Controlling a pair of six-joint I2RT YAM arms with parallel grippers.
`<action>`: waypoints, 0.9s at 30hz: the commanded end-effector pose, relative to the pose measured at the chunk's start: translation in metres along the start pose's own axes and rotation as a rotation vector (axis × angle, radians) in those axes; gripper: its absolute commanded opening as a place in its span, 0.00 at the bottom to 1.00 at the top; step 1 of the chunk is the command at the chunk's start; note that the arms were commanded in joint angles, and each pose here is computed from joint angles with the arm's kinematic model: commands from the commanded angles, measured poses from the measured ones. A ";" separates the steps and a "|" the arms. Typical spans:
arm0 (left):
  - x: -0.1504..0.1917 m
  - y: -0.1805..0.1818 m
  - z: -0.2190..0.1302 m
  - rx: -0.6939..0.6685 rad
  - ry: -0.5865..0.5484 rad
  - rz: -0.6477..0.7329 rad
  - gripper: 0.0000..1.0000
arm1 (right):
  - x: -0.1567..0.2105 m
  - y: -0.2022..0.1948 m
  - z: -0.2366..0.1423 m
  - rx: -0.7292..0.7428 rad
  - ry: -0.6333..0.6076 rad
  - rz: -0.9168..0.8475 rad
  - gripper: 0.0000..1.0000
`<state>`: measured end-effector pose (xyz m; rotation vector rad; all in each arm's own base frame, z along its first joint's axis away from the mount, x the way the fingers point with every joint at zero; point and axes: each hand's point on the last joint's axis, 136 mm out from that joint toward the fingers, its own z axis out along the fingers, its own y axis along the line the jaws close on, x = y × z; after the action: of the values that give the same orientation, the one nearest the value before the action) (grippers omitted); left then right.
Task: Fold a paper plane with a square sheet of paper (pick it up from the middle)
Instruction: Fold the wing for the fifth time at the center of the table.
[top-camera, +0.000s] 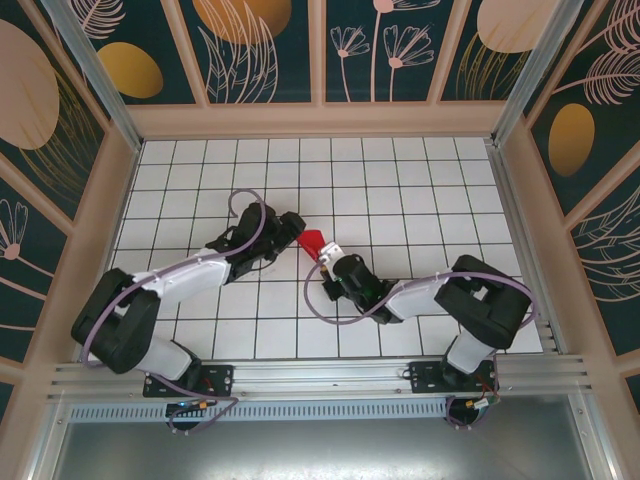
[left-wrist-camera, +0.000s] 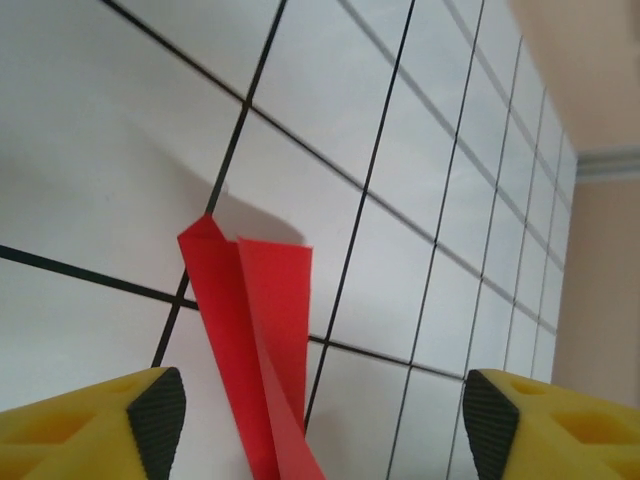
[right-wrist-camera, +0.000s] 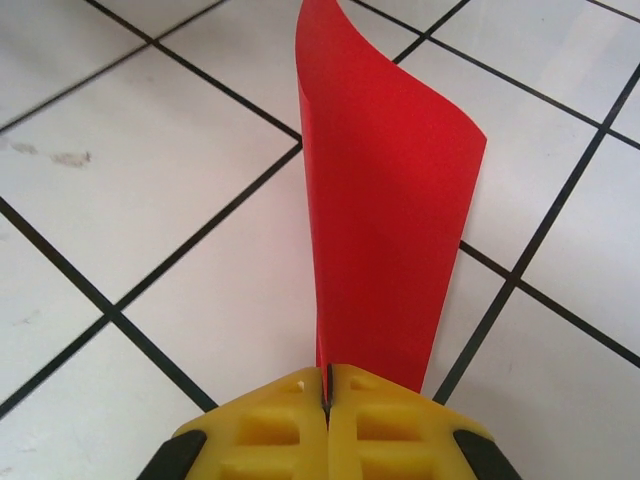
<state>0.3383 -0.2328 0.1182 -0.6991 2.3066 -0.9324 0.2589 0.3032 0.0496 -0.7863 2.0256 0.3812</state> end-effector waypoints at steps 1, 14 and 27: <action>-0.007 0.024 -0.010 -0.089 -0.062 0.013 0.77 | -0.015 0.010 -0.009 -0.130 -0.060 0.114 0.00; 0.003 0.019 0.006 -0.081 0.009 0.022 0.76 | 0.002 0.009 -0.006 -0.288 0.014 0.326 0.00; 0.012 0.021 0.015 -0.082 0.056 0.024 0.76 | 0.006 0.002 -0.004 -0.427 0.082 0.571 0.00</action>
<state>0.3322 -0.2292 0.0888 -0.7125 2.3951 -0.8519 0.2587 0.2937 0.0421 -0.4814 2.2507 1.0104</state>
